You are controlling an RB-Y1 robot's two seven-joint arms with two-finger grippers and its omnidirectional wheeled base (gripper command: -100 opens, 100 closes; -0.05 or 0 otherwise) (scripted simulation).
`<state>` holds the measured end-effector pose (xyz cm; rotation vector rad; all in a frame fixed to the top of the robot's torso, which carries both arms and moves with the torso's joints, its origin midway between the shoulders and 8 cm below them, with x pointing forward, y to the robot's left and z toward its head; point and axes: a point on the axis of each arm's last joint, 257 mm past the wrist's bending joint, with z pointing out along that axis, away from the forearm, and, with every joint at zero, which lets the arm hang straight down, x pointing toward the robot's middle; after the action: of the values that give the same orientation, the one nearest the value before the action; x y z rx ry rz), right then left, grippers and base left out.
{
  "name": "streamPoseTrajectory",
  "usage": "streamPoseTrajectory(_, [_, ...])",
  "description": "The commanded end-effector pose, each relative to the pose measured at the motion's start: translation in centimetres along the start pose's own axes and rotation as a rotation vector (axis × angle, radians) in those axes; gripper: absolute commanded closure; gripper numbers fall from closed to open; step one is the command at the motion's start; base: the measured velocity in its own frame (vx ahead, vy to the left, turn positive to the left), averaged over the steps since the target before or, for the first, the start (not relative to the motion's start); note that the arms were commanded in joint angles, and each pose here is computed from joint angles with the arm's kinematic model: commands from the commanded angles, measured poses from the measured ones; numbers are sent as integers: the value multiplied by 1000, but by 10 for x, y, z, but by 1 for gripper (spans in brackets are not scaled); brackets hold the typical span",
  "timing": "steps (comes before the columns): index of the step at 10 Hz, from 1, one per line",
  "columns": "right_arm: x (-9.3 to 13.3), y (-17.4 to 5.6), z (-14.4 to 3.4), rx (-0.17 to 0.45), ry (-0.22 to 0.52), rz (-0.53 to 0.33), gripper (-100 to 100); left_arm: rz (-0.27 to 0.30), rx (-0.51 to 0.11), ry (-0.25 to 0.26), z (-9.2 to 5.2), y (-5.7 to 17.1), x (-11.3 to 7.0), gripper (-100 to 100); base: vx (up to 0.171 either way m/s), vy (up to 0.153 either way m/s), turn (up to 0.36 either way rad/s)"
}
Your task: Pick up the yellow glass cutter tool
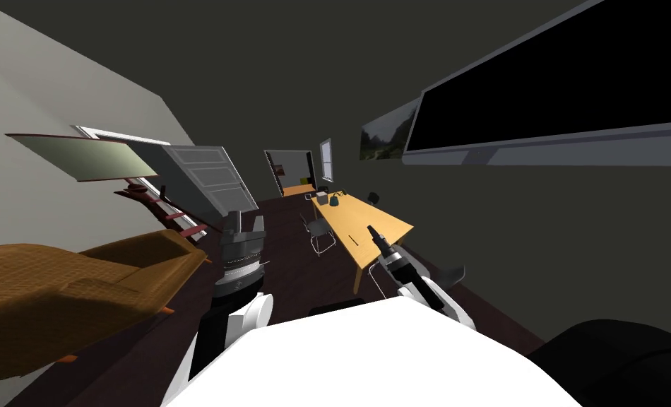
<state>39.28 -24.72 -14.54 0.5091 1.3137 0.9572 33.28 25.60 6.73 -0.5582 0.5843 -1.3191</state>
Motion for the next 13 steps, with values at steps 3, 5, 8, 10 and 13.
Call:
streamPoseTrajectory(3, [16,-37,-12,70,102,-107,-100,0,0,0,0,0,0,0,-23,33,223])
streamPoseTrajectory(5, [21,-55,-20,105,149,-156,-100,0,0,0,0,0,0,0,-6,32,196])
streamPoseTrajectory(8, [30,-95,-40,183,242,-251,-100,0,0,0,0,0,0,0,1,33,260])
streamPoseTrajectory(10, [34,-137,-67,270,332,-329,-100,0,0,0,0,0,0,0,11,37,335])
streamPoseTrajectory(13, [33,-178,-99,363,421,-412,-100,0,0,0,0,0,0,0,22,31,253])
